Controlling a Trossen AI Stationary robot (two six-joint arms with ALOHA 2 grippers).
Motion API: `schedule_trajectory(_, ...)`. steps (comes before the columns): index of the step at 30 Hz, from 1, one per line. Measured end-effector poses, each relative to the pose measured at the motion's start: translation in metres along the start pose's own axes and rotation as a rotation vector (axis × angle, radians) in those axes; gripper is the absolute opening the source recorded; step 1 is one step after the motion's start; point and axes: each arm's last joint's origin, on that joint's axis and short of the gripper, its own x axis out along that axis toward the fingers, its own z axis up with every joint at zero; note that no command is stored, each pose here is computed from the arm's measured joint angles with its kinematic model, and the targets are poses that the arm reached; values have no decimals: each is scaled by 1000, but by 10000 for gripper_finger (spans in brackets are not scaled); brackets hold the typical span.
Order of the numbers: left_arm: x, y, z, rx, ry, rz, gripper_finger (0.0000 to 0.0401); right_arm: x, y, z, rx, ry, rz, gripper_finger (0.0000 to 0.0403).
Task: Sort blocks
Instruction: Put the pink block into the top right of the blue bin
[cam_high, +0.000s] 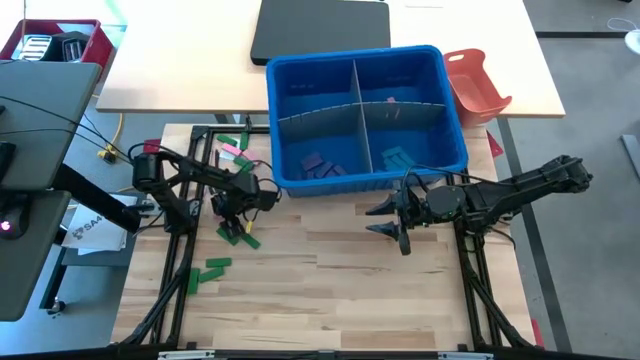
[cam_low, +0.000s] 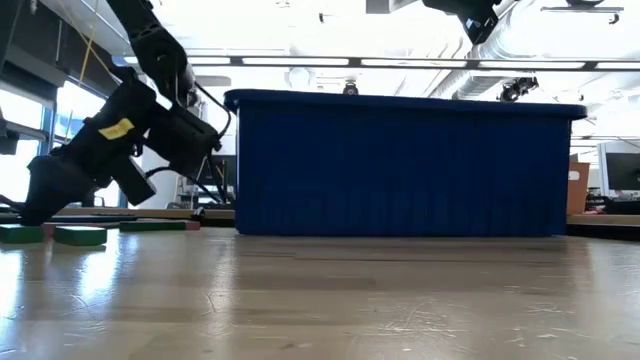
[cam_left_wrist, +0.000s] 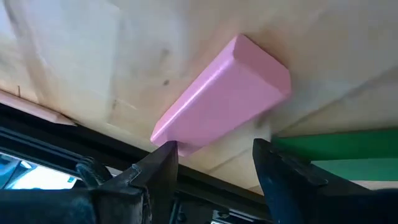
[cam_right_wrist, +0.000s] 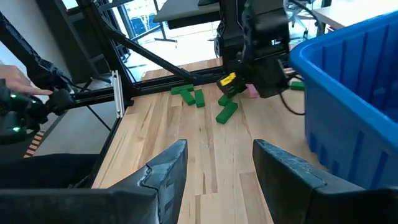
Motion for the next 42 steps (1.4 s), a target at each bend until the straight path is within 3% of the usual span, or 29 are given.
schedule_trajectory(9,-1,-8,0,-46,-79,123,200,0,-2,1,-24,-15,-63,179)
schedule_trajectory(13,-1,-8,1,-3,-85,125,200,9,-3,-3,-200,9,-103,179)
schedule_trajectory(18,-1,-7,1,-9,-89,148,200,49,-11,-9,-439,-13,-168,179)
schedule_trajectory(21,-1,-7,1,-17,-90,148,200,73,-22,-3,-523,53,-311,178)
schedule_trajectory(23,-1,-7,1,-22,-91,149,200,86,-32,9,-539,113,-369,177)
schedule_trajectory(29,-1,-7,1,-21,-93,151,200,120,-65,38,-519,317,-353,177)
schedule_trajectory(34,-1,-7,1,-21,-95,152,200,137,-88,52,-455,425,-250,172)
schedule_trajectory(42,-1,-7,1,-22,-97,155,200,143,-104,54,-382,475,-146,89)
